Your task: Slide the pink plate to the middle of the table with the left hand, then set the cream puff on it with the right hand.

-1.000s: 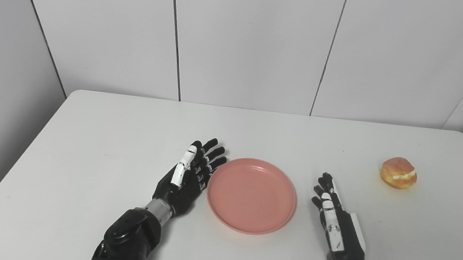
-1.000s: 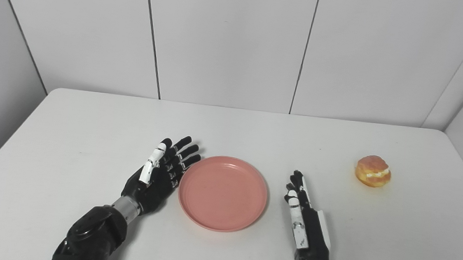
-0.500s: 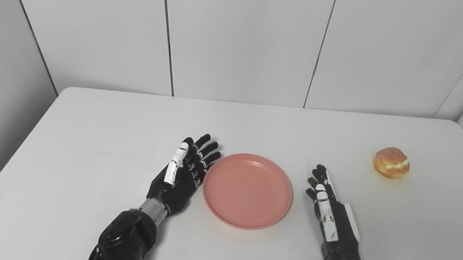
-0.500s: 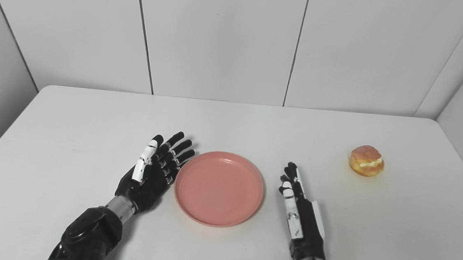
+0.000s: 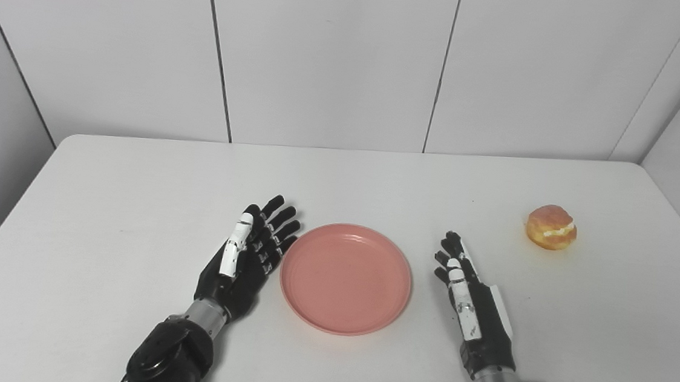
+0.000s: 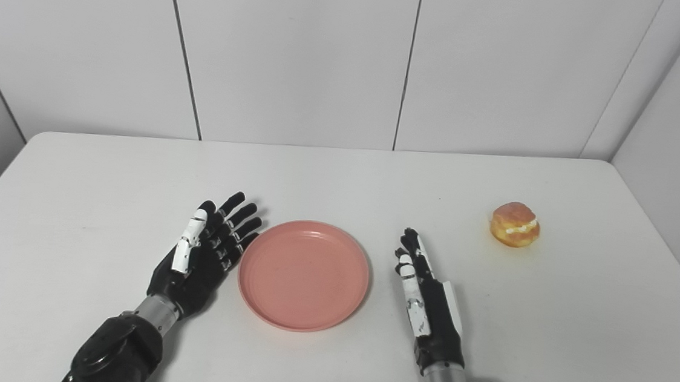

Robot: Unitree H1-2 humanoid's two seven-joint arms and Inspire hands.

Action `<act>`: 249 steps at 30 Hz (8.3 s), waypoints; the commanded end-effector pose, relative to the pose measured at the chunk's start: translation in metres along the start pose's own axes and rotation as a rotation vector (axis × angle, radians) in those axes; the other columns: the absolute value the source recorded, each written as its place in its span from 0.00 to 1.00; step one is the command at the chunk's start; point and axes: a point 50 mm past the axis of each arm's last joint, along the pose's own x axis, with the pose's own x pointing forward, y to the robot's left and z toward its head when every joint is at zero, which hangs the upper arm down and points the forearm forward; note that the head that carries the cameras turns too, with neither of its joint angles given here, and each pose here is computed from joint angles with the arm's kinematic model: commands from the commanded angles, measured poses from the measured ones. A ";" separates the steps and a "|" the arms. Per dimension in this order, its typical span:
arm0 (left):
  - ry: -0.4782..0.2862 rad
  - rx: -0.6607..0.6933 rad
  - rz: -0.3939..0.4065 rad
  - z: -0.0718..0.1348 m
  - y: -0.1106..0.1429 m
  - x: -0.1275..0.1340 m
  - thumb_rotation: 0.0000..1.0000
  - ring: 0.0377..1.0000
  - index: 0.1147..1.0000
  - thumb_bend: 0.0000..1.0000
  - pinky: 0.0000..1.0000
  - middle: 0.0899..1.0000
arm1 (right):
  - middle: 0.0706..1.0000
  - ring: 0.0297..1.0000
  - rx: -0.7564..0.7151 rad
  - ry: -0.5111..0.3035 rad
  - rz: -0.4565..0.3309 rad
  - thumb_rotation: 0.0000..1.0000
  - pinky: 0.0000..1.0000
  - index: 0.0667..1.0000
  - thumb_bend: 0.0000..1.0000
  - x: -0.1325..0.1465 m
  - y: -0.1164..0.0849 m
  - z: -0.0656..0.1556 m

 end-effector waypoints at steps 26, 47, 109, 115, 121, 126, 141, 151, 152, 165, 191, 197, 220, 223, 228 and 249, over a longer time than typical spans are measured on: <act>0.034 0.097 0.147 -0.043 0.047 -0.035 1.00 0.94 0.93 0.38 0.97 0.94 | 0.87 0.86 -0.354 -0.247 -0.119 0.89 0.81 0.84 0.58 0.047 -0.056 0.089; 0.027 0.039 0.181 -0.044 0.061 -0.039 1.00 0.95 0.93 0.32 0.99 0.94 | 0.95 0.89 -1.003 -0.260 -0.210 0.83 0.79 0.95 0.73 0.074 -0.112 0.130; 0.042 0.025 0.162 -0.038 0.071 -0.049 1.00 0.95 0.95 0.32 1.00 0.95 | 0.94 0.88 -1.115 0.158 -0.134 0.55 0.76 0.95 0.94 0.155 -0.183 0.093; 0.040 0.022 0.162 -0.036 0.068 -0.049 1.00 0.95 0.95 0.31 1.00 0.95 | 0.92 0.87 -1.119 0.170 -0.121 0.53 0.75 0.93 0.92 0.158 -0.181 0.090; 0.042 0.024 0.166 -0.034 0.066 -0.049 1.00 0.95 0.94 0.31 0.99 0.95 | 0.91 0.86 -1.118 0.190 -0.112 0.52 0.75 0.92 0.91 0.162 -0.183 0.087; 0.041 0.026 0.166 -0.034 0.066 -0.049 1.00 0.95 0.95 0.31 1.00 0.96 | 0.91 0.87 -1.106 0.209 -0.106 0.50 0.75 0.91 0.91 0.163 -0.184 0.085; 0.043 0.017 0.171 -0.036 0.071 -0.047 1.00 0.96 0.95 0.32 1.00 0.96 | 0.88 0.84 -1.098 0.248 -0.104 0.42 0.74 0.90 0.92 0.161 -0.197 0.079; 0.044 0.018 0.162 -0.036 0.070 -0.049 1.00 0.95 0.95 0.33 1.00 0.95 | 0.89 0.85 -1.113 0.303 -0.111 0.34 0.74 0.88 0.90 0.159 -0.207 0.073; 0.043 0.020 0.162 -0.035 0.069 -0.049 1.00 0.95 0.94 0.33 0.99 0.95 | 0.89 0.85 -1.116 0.309 -0.110 0.33 0.74 0.88 0.89 0.158 -0.207 0.073; 0.045 0.020 0.163 -0.034 0.070 -0.049 1.00 0.96 0.96 0.32 1.00 0.96 | 0.63 0.59 -1.109 0.340 -0.116 0.15 0.53 0.66 0.77 0.157 -0.208 0.063; 0.044 0.019 0.165 -0.036 0.068 -0.048 1.00 0.95 0.94 0.33 0.99 0.95 | 0.41 0.38 -1.123 0.286 -0.135 0.15 0.33 0.45 0.49 0.149 -0.199 0.082; 0.039 0.023 0.165 -0.036 0.063 -0.050 1.00 0.94 0.93 0.34 0.98 0.94 | 0.38 0.32 -1.139 0.203 -0.133 0.15 0.28 0.45 0.49 0.147 -0.185 0.105; -0.028 0.116 0.180 -0.043 0.036 -0.058 1.00 0.94 0.92 0.38 0.97 0.94 | 0.39 0.34 -1.168 -0.081 0.099 0.15 0.30 0.45 0.50 0.129 -0.076 0.181; -0.043 0.143 0.177 -0.044 0.028 -0.061 1.00 0.95 0.94 0.40 0.97 0.95 | 0.38 0.34 -1.163 -0.125 0.148 0.14 0.30 0.44 0.50 0.125 -0.062 0.184; -0.065 0.197 0.176 -0.047 0.016 -0.067 1.00 0.96 0.95 0.44 0.98 0.96 | 0.40 0.35 -1.152 -0.149 0.220 0.15 0.30 0.45 0.50 0.122 -0.037 0.184; -0.156 0.323 0.227 -0.052 -0.032 -0.065 1.00 0.92 0.94 0.46 0.93 0.93 | 0.42 0.38 -1.092 -0.181 0.442 0.14 0.32 0.45 0.50 0.125 0.039 0.144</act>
